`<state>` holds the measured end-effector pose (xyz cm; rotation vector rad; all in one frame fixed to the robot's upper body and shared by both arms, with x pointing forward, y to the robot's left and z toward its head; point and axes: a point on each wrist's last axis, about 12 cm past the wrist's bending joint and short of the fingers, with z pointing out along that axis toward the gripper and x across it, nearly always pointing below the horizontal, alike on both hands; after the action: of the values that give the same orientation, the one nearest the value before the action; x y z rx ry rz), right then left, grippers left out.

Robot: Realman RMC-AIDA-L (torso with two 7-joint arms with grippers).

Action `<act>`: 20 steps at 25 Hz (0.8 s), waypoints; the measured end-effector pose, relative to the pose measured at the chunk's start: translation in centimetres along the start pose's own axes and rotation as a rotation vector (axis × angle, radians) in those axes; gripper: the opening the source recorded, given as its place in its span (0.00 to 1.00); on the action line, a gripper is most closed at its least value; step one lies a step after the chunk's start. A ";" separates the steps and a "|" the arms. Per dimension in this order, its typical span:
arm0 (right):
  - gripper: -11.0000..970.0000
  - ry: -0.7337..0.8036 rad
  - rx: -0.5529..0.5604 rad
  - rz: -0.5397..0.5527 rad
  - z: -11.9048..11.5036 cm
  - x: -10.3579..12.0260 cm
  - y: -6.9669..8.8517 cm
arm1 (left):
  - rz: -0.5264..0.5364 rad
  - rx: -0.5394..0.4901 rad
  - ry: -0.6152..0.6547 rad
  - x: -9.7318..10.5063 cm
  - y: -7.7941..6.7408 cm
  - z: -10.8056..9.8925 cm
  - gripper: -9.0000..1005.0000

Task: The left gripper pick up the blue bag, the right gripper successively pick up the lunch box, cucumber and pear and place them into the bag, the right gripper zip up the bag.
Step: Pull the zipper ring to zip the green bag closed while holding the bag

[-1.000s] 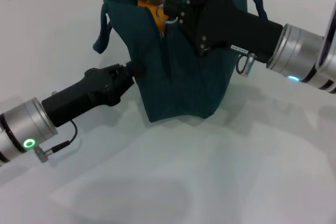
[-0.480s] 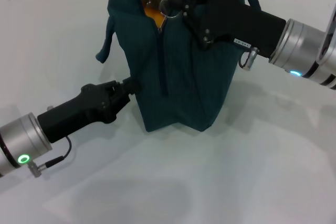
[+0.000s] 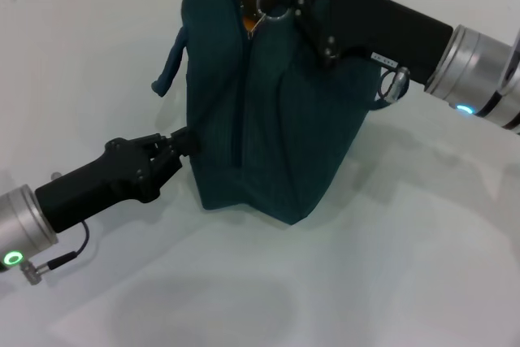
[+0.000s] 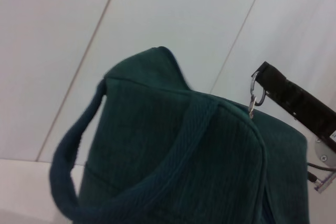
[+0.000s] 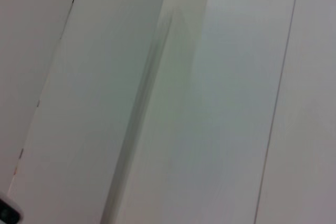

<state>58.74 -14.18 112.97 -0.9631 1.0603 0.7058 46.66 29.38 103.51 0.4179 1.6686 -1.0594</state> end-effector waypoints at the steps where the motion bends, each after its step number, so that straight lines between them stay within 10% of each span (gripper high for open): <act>1: 0.02 -0.003 0.002 -0.002 0.0 0.0 0.0 | 0.002 -0.003 -0.001 0.0 0.0 -0.1 0.07; 20: 0.02 0.042 0.039 0.130 2.1 -0.5 -1.3 | 0.022 0.001 -0.018 -0.4 0.1 0.4 0.07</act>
<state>60.47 -12.83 114.17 -0.8842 1.1775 0.7715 47.13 29.16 103.81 0.4253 1.6447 -1.0447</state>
